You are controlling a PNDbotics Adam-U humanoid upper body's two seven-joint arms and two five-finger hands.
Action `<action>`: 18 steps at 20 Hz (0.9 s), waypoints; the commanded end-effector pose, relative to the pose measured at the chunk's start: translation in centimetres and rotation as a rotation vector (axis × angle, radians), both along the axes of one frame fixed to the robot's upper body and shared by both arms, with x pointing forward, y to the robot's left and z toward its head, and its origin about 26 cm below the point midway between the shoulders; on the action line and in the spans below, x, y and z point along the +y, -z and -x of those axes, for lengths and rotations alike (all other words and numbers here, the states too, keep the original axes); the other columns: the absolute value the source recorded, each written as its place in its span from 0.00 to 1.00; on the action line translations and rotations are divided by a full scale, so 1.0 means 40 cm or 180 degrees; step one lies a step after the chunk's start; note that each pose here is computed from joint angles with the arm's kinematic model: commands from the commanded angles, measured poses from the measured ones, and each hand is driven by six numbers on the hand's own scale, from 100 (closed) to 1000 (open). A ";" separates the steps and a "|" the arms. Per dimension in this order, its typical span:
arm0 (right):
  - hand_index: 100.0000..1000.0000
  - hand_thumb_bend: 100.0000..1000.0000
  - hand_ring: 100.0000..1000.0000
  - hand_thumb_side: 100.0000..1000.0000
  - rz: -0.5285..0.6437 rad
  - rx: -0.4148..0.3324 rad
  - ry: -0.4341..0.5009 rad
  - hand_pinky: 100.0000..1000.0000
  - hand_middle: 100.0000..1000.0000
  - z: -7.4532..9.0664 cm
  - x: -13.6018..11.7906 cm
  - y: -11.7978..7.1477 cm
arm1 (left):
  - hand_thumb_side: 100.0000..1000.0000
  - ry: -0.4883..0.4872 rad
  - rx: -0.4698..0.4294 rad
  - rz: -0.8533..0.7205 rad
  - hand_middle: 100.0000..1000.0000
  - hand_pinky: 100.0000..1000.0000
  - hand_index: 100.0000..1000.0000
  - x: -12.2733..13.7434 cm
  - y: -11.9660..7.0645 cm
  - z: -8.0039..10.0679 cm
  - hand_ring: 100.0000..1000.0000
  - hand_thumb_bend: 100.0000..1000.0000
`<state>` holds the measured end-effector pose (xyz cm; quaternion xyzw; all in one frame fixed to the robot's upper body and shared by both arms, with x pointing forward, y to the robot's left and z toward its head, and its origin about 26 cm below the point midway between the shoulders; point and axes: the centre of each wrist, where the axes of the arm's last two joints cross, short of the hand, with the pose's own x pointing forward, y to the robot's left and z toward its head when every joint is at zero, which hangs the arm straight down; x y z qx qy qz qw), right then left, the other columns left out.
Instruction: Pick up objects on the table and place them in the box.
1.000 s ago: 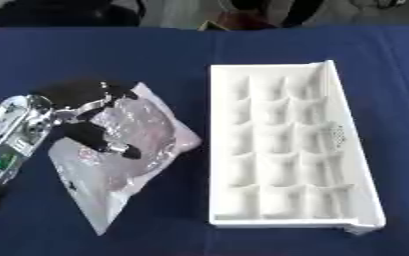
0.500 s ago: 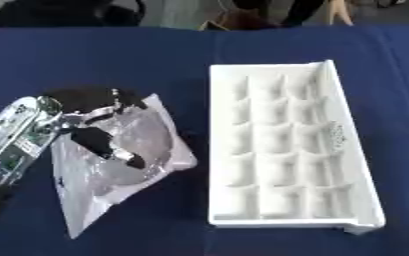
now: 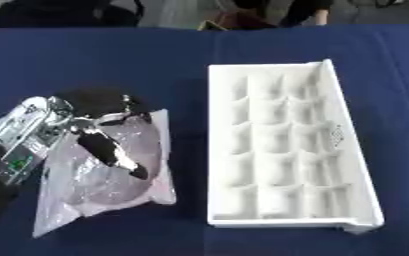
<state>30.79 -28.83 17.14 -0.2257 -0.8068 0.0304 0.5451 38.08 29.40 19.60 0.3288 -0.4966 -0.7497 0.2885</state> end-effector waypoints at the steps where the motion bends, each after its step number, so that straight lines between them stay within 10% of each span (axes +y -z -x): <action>1: 0.95 0.00 0.87 0.90 0.0053 -0.0082 -0.0009 0.86 0.82 0.003 -0.003 -0.019 | 0.69 0.0042 -0.0151 -0.0187 0.60 0.48 0.72 0.008 -0.038 0.010 0.40 0.98; 8: 0.95 0.00 0.87 0.90 0.0059 -0.0079 -0.0007 0.86 0.82 0.003 -0.003 -0.018 | 0.55 0.0161 -0.0057 -0.0791 0.54 0.48 0.65 -0.017 -0.058 0.020 0.37 0.97; 18: 0.95 0.00 0.87 0.90 0.0052 -0.0084 0.0009 0.86 0.82 0.003 -0.005 -0.018 | 0.49 0.0088 -0.0148 -0.0762 0.21 0.01 0.32 -0.012 -0.063 0.025 0.00 0.93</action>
